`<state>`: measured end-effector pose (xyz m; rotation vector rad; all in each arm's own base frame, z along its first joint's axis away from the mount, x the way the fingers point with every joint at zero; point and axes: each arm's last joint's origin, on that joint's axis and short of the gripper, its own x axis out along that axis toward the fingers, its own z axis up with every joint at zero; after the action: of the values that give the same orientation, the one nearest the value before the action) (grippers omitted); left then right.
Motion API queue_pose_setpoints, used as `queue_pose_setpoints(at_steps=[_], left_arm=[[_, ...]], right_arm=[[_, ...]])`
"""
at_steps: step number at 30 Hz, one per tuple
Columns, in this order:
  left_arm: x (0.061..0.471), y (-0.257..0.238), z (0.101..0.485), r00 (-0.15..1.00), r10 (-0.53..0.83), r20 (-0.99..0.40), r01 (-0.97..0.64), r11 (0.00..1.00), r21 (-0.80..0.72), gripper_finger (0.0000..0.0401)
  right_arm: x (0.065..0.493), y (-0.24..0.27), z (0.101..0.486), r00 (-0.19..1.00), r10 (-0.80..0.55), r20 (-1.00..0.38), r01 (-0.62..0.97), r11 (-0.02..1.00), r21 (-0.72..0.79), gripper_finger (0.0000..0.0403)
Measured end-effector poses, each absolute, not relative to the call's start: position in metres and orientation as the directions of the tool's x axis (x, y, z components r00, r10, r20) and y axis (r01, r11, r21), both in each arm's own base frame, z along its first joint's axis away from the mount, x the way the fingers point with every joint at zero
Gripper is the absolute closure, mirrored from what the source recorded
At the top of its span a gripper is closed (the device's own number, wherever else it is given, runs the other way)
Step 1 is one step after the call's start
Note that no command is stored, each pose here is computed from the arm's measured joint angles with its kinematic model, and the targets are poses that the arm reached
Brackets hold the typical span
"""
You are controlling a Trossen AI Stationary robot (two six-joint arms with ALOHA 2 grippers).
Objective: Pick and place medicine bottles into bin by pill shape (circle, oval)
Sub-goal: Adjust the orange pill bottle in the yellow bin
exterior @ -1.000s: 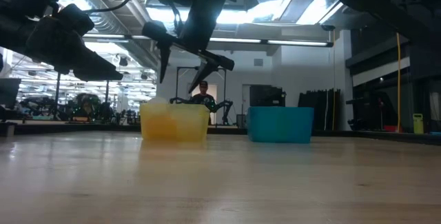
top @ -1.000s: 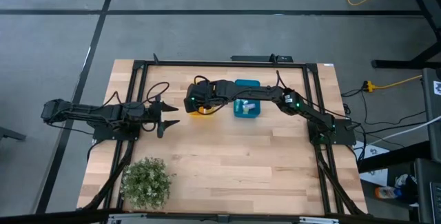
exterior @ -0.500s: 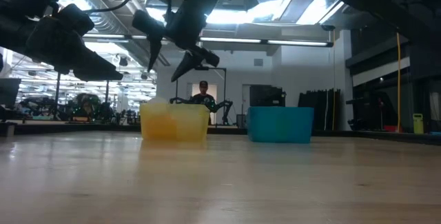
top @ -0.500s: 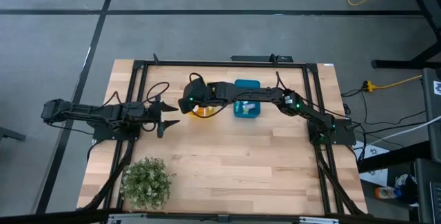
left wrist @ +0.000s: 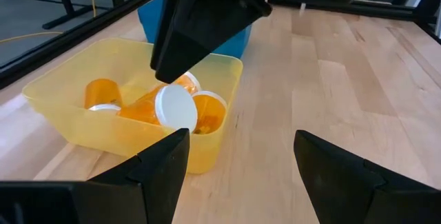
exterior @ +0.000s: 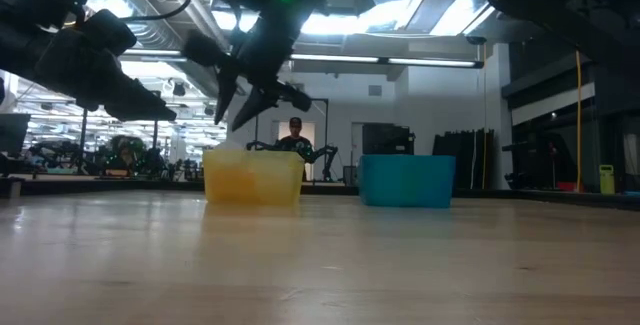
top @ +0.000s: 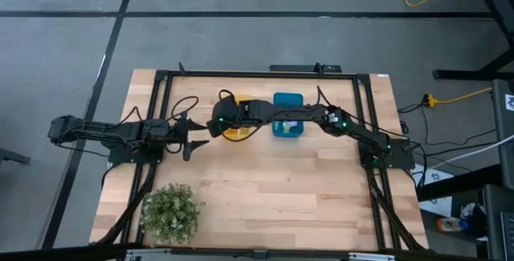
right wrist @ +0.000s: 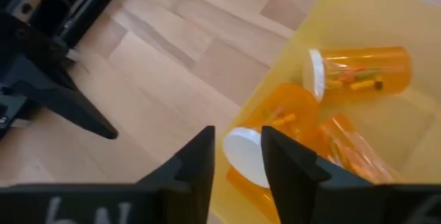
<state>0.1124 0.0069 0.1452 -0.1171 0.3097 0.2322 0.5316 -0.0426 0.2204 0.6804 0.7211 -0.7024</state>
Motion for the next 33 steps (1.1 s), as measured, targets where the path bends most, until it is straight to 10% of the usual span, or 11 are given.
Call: queue_pose_setpoints(at_steps=[15,33], left_arm=[[0.115,0.005,0.156,0.981,0.143,-0.127,-0.156,0.983,-0.101,0.0146],[0.112,0.004,0.148,0.971,0.116,-0.211,-0.128,0.991,-0.044,0.0146]], right_arm=[[0.533,-0.034,0.222,0.567,-0.335,-0.752,0.749,0.590,0.302,0.0328],[0.534,-0.038,0.218,0.568,-0.301,-0.766,0.688,0.685,0.240,0.0328]])
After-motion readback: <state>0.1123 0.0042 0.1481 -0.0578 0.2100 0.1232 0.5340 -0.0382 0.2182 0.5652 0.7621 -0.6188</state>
